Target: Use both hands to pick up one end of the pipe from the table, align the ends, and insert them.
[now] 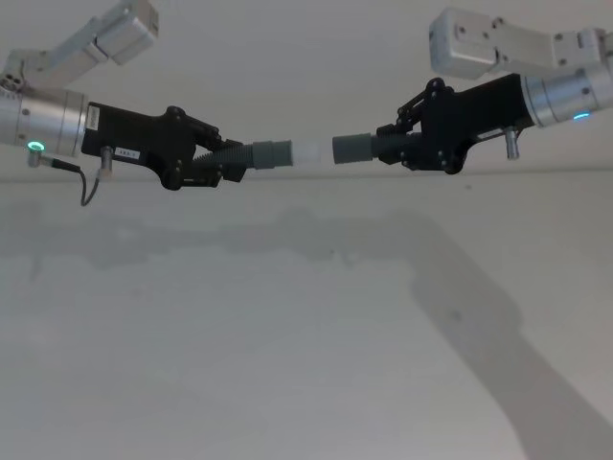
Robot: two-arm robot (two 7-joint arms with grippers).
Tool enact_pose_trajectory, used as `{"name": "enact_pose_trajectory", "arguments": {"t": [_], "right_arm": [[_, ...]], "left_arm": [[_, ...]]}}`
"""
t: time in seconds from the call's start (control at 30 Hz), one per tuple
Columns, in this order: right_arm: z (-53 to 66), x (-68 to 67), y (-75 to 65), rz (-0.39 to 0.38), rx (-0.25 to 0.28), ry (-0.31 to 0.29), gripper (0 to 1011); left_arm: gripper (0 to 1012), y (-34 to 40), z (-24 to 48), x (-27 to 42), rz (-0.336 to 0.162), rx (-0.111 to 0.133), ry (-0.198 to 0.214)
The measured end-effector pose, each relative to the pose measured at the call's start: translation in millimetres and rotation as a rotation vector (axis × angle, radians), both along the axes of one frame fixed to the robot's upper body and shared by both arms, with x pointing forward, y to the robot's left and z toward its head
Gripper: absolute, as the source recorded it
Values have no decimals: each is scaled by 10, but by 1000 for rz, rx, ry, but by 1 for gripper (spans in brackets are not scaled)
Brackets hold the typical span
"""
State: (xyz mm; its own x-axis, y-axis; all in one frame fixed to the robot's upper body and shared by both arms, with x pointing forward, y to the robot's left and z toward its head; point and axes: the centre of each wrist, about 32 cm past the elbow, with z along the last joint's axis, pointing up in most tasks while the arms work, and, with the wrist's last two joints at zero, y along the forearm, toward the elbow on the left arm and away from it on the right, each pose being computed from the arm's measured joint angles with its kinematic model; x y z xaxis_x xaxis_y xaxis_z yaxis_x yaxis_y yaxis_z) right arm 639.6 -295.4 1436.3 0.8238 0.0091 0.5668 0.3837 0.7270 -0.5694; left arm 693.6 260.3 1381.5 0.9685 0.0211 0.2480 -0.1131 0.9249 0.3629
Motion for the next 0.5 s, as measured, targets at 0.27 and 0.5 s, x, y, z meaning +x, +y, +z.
{"name": "enact_pose_trajectory", "arguments": {"t": [0.27, 0.5], "right_arm": [[37, -17, 49, 14, -3, 5, 244], [82, -37, 96, 25, -3, 2, 244]], "left_arm": [[313, 0, -1, 0, 0, 0, 0], [313, 0, -1, 0, 0, 0, 0]]}}
